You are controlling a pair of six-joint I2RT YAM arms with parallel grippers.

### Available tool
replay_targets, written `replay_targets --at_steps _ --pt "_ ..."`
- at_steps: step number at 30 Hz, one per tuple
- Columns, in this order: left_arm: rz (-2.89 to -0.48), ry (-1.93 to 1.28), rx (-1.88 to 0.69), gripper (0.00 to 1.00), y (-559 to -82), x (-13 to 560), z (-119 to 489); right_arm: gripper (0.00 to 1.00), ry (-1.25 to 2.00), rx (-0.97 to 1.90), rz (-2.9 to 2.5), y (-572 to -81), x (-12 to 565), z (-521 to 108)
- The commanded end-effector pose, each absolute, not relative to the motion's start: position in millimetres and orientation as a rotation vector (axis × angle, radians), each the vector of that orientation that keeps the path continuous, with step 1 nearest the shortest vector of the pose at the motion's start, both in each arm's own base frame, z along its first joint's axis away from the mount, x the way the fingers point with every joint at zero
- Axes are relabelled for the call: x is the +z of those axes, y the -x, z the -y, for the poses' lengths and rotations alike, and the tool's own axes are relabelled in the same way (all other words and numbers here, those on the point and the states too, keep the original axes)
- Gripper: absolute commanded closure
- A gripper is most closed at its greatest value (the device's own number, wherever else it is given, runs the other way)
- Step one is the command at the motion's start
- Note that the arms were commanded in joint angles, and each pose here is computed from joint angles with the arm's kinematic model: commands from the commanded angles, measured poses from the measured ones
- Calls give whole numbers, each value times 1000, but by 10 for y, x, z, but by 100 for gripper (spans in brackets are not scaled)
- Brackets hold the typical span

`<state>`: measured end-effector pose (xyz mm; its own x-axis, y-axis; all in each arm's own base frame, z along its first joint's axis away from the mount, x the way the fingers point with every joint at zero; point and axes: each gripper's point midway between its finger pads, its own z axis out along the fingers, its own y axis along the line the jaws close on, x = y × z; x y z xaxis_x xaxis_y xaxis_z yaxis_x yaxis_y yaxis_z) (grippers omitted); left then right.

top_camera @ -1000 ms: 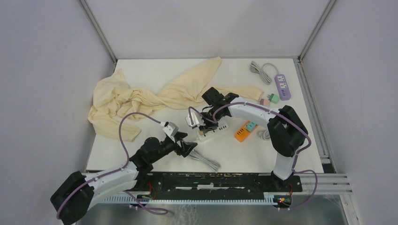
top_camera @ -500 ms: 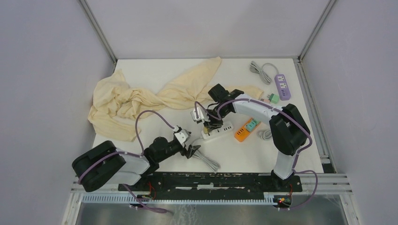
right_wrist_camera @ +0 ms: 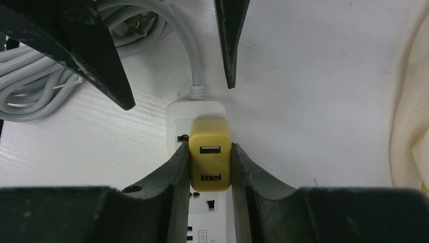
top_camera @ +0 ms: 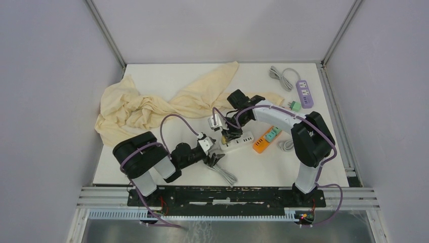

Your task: Pull the plug off the socket

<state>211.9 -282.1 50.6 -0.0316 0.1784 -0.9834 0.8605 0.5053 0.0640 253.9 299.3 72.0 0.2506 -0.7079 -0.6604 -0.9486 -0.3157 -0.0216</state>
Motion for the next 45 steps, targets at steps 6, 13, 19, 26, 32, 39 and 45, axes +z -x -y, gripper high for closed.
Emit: replay_targets --at_steps 6,13,19,26,32,39,45 --pt "-1444 -932 -641 19 -2321 532 2954 94 2091 887 -1518 -2407 758 -3031" --pt "-1466 -964 -610 24 -2294 412 2890 96 2044 904 -1529 -2460 849 -3011" --pt "-1498 -910 -700 18 -2178 597 2877 96 2003 923 -1521 -2508 910 -2925" --pt "-1548 -859 -730 12 -2115 888 2793 96 2026 958 -1376 -2371 988 -2925" --pt "-1610 -783 -835 7 -1976 1013 2711 96 2058 953 -1229 -2252 1018 -2942" --pt "-1814 -535 -907 9 -2000 970 2589 96 2077 907 -1251 -2261 933 -3032" --pt "-1943 -225 -1100 11 -2036 1009 2445 95 2046 868 -1215 -2299 994 -3059"
